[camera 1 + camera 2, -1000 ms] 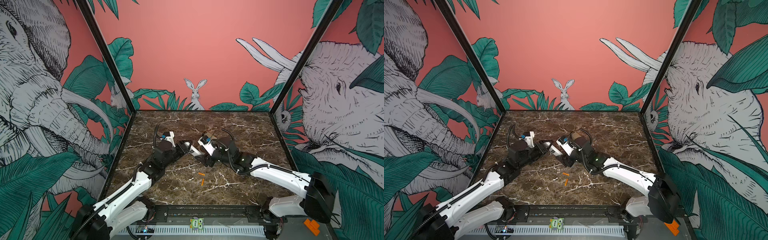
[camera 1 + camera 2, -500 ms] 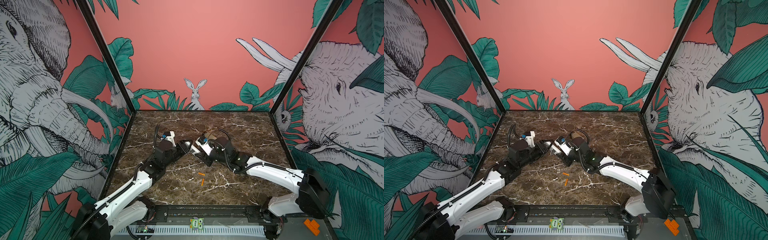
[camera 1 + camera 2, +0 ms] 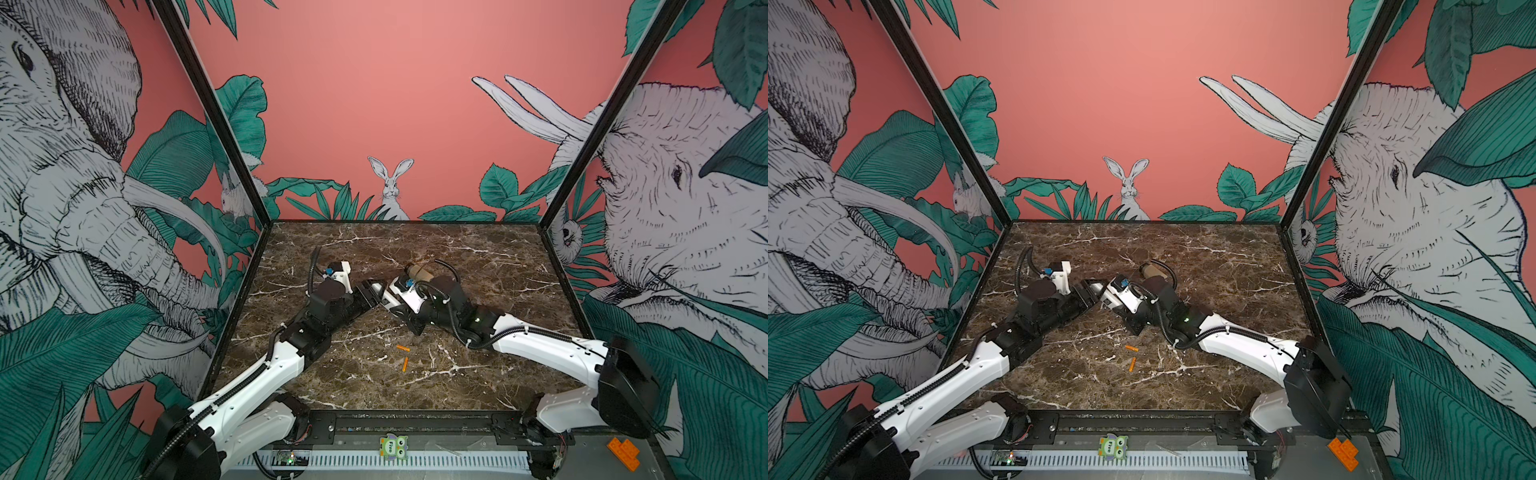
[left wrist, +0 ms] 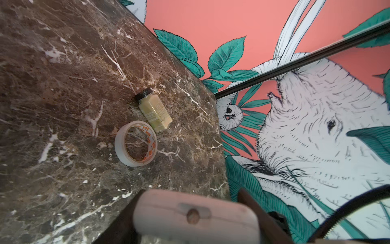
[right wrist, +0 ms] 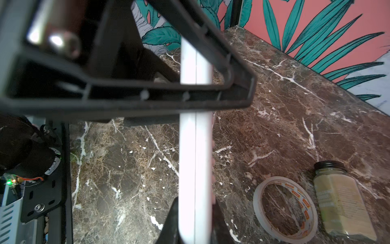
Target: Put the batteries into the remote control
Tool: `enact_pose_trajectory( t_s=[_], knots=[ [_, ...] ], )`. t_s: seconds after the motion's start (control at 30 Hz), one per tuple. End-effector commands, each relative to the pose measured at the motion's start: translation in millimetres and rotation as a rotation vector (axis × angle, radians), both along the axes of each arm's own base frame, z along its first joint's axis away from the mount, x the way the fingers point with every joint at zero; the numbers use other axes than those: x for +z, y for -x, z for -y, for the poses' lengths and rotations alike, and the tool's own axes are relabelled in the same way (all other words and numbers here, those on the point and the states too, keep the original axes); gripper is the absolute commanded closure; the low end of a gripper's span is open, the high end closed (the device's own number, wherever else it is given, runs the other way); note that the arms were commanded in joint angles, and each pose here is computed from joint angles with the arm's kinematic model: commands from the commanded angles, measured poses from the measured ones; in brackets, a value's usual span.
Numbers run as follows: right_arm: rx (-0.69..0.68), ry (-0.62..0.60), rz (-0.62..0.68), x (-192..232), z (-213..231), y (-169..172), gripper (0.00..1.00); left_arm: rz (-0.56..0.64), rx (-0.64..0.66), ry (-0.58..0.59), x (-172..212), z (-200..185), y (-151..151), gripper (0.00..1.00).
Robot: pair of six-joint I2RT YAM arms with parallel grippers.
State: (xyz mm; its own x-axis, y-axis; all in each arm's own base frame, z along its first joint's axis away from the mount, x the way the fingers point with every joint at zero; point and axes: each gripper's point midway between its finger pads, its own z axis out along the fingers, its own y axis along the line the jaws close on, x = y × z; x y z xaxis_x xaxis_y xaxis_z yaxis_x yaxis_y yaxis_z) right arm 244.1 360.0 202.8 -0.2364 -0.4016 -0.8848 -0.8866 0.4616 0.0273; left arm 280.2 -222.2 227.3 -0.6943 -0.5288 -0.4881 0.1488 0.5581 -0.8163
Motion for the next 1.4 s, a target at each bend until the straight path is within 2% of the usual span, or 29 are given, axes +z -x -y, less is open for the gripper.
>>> enact_pose_trajectory(
  t_s=[0.0, 0.03, 0.17, 0.37, 0.7, 1.03, 1.3, 1.37],
  knots=[
    [-0.011, -0.051, 0.071, 24, 5, -2, 1.0, 0.103, -0.057, -0.07, 17, 1, 4, 0.05],
    [-0.009, -0.055, 0.069, 26, 7, -1, 1.0, 0.149, -0.091, -0.098, 23, 4, 6, 0.01],
    [0.016, -0.1, 0.017, 37, 17, 6, 1.0, 0.307, -0.204, -0.263, 39, 3, 19, 0.01],
    [0.124, -0.196, -0.054, 61, 27, 30, 1.0, 0.541, -0.409, -0.179, 79, 23, 55, 0.01],
    [0.301, -0.251, -0.108, 95, 35, 75, 1.0, 0.68, -0.639, -0.077, 110, 43, 92, 0.01],
    [0.287, -0.233, -0.205, 94, 33, 74, 1.0, 0.681, -0.661, -0.063, 109, 46, 93, 0.37],
    [0.299, -0.261, -0.255, 99, 30, 73, 1.0, 0.685, -0.713, -0.058, 106, 49, 101, 0.53],
    [0.293, -0.263, -0.265, 99, 30, 72, 1.0, 0.691, -0.715, -0.057, 107, 48, 102, 0.61]
  ],
)
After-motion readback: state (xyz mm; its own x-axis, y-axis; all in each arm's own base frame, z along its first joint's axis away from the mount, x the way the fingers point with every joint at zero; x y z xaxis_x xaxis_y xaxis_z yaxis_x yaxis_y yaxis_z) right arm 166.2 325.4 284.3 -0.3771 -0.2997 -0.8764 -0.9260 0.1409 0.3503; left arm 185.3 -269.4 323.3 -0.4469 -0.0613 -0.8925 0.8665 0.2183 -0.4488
